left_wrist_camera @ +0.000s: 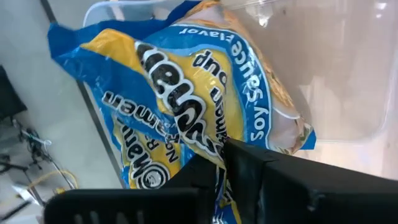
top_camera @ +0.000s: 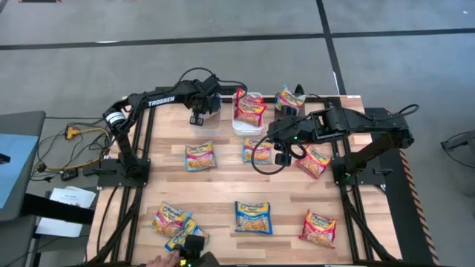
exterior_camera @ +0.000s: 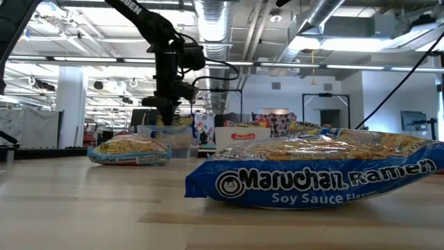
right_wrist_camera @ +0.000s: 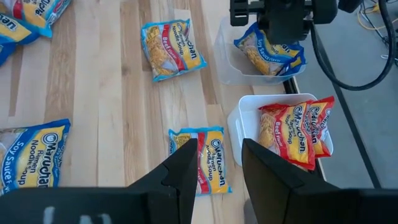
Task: Sort Maruchan noodles
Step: Put the blue noodle pack into the transparent bin
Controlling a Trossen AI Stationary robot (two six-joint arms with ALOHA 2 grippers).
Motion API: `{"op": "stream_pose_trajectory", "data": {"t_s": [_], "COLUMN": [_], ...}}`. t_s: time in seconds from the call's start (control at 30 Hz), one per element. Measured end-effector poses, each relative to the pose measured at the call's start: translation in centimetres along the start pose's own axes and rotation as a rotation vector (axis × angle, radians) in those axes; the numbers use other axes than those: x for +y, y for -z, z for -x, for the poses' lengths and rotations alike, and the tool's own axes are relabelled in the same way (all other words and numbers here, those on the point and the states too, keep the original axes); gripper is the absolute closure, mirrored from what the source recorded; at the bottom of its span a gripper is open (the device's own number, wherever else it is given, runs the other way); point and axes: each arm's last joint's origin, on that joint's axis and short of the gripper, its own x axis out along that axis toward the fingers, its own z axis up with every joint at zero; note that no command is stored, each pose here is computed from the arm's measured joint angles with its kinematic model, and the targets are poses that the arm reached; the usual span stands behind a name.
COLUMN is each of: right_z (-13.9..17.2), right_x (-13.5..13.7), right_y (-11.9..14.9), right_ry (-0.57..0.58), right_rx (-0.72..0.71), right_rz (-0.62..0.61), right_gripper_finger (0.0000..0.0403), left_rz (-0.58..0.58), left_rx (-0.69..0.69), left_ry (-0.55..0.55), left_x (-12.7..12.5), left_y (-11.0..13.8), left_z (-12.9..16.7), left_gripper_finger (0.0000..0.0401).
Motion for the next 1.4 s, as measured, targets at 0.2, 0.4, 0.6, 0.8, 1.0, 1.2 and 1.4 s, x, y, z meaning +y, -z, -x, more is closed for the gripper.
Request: {"op": "stream_pose_trajectory", "data": {"t_s": [0.2, 0.4, 0.6, 0.8, 1.0, 1.2, 1.4], "right_z": [0.0, 0.0, 0.0, 0.0, 0.0, 0.0, 0.0], "right_x": [0.0, 0.0, 0.0, 0.0, 0.0, 0.0, 0.0], "right_y": [0.0, 0.0, 0.0, 0.3, 0.3, 0.3, 0.3], "right_ry": [0.0, 0.0, 0.0, 0.001, 0.001, 0.0, -0.001], "right_rx": [0.0, 0.001, 0.004, 0.027, 0.026, 0.026, 0.027], "right_rz": [0.0, 0.0, 0.002, 0.004, 0.002, 0.001, 0.001], "right_gripper_finger": [0.0255, 0.0255, 0.0255, 0.0255, 0.0255, 0.0255, 0.0255], "left_rz": [0.068, 0.165, 0.186, 0.183, 0.177, 0.215, 0.304], "left_rx": [0.013, 0.085, 0.097, 0.074, 0.07, 0.073, 0.012], "left_ry": [-0.011, -0.131, -0.136, -0.107, -0.107, -0.132, -0.154], "left_x": [0.1, 0.1, -0.4, -1.2, -1.4, -0.5, 2.0], "left_y": [0.1, -0.3, -0.7, -1.4, -1.6, -1.4, -1.5], "left_z": [0.0, 0.3, 0.6, 1.0, 1.1, 1.6, 4.2], "left_gripper_finger": [0.0324, 0.0288, 0.0285, 0.0285, 0.0285, 0.0285, 0.0285]}}
